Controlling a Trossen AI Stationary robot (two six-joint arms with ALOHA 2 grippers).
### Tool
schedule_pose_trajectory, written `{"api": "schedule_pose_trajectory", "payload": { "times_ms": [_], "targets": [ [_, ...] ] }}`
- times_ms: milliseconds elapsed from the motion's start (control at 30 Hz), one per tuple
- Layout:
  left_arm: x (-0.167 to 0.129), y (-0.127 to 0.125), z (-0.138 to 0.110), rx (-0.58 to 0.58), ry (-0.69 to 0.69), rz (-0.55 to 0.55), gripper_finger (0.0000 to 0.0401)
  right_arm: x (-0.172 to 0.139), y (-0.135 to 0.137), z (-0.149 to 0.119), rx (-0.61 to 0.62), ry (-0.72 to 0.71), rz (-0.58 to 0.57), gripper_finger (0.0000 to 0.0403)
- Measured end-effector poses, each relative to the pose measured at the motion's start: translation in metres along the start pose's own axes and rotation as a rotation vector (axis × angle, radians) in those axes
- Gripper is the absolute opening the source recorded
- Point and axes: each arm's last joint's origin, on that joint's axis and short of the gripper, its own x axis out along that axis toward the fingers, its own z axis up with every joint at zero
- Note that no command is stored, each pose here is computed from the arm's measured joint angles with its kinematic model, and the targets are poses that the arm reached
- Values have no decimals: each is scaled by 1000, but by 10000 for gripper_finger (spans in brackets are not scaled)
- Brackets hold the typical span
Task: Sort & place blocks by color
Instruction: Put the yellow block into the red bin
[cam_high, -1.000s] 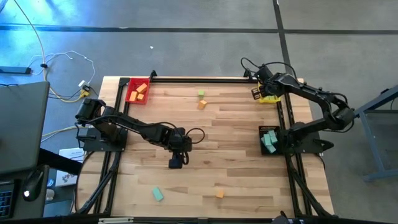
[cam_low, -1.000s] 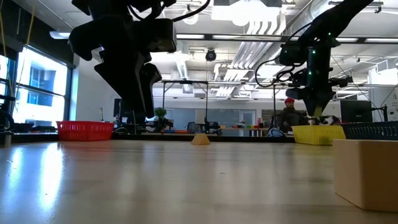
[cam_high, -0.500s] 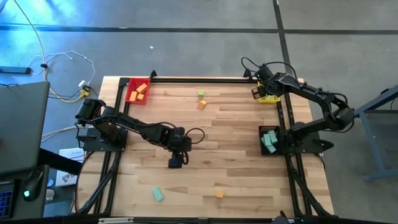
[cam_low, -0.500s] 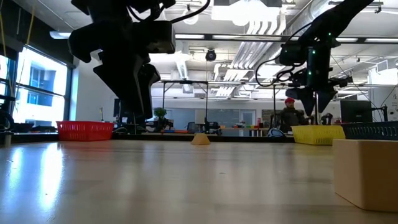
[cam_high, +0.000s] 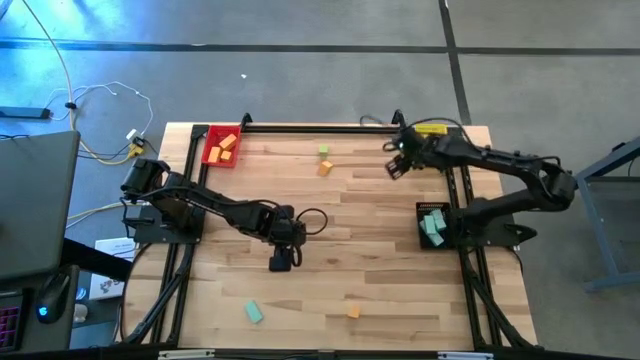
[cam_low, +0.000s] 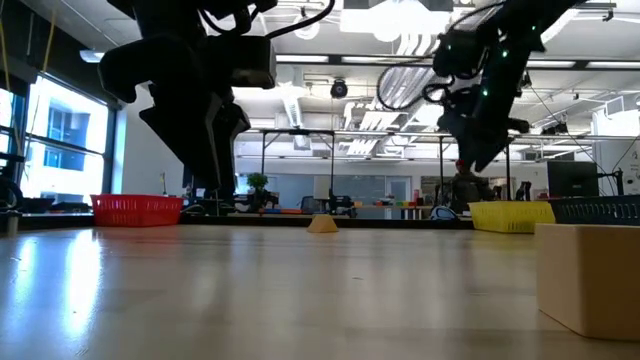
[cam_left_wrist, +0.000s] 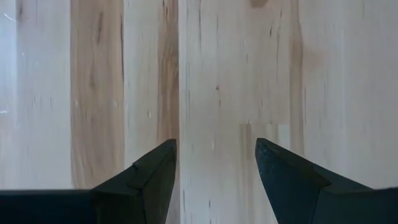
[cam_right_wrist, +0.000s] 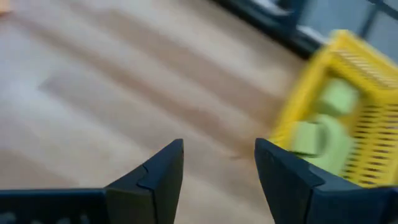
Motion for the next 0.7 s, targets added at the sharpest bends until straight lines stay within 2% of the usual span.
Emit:
{"api": "schedule_pose_trajectory", "payload": {
  "times_ms": [300,533,700],
  "targets": [
    [0,0,0,-15,2,-1,204,-28,61,-34,-115,-23,171,181],
    [0,0,-2,-11,21,3,204,-49,91,-64,-176,-10,285,181],
    [0,1,-1,-13,14,9,204,-63,107,-83,-163,34,396,181]
  ]
}}
